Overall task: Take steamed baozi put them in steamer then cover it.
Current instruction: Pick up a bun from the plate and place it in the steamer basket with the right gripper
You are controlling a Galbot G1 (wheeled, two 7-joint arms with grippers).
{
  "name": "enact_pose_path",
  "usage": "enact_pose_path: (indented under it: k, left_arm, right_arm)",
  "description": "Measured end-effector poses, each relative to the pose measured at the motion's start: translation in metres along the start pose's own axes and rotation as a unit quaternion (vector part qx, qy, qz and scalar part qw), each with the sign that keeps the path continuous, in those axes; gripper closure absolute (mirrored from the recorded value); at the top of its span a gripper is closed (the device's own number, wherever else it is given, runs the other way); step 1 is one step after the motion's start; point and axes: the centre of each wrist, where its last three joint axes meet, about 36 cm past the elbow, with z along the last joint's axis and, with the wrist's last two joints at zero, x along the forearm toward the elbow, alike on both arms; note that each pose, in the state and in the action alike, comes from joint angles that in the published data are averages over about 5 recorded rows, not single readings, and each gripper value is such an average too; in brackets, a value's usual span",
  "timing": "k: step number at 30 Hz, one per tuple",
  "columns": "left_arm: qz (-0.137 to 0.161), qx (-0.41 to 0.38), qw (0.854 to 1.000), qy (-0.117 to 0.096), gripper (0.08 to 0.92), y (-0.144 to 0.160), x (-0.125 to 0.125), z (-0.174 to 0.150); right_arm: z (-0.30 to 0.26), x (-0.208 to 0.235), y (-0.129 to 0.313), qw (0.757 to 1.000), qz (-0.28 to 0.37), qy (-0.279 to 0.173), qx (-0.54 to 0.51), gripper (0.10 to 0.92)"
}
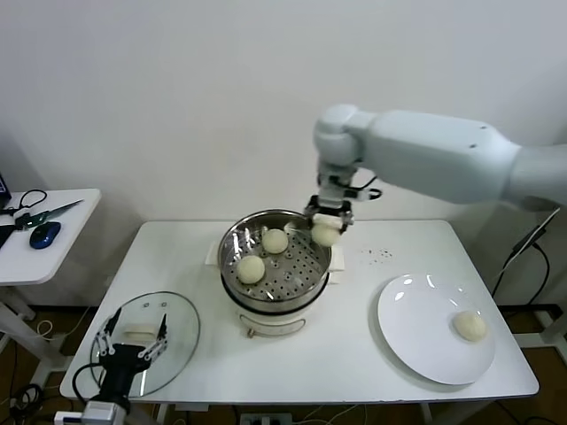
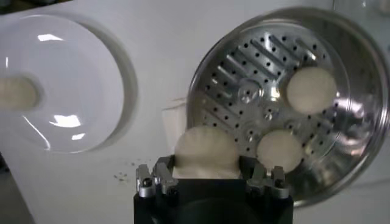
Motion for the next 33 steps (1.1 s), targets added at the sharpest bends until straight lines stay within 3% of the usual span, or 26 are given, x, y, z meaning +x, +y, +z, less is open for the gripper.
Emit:
enact_pose_path:
  k: [12, 28, 33]
  left_arm:
    - [-0.002, 0.003, 1.000, 0.003, 0.177, 0.005, 0.003, 0.005]
    - [-0.003, 0.006, 1.000, 0.005, 0.177, 0.003, -0.001, 0.007]
    - [-0.003, 0.005, 1.000, 0.007, 0.177, 0.004, -0.001, 0.008]
  right_arm:
    - [-0.043, -0.060, -0.061, 0.995, -0.014, -0.032, 0.091, 0.325]
    - [-0.061, -0.085, -0.080, 0.991, -0.008, -0.051, 0.125, 0.315]
    - [-0.062, -0.086, -0.081, 0.991, -0.007, -0.052, 0.126, 0.252]
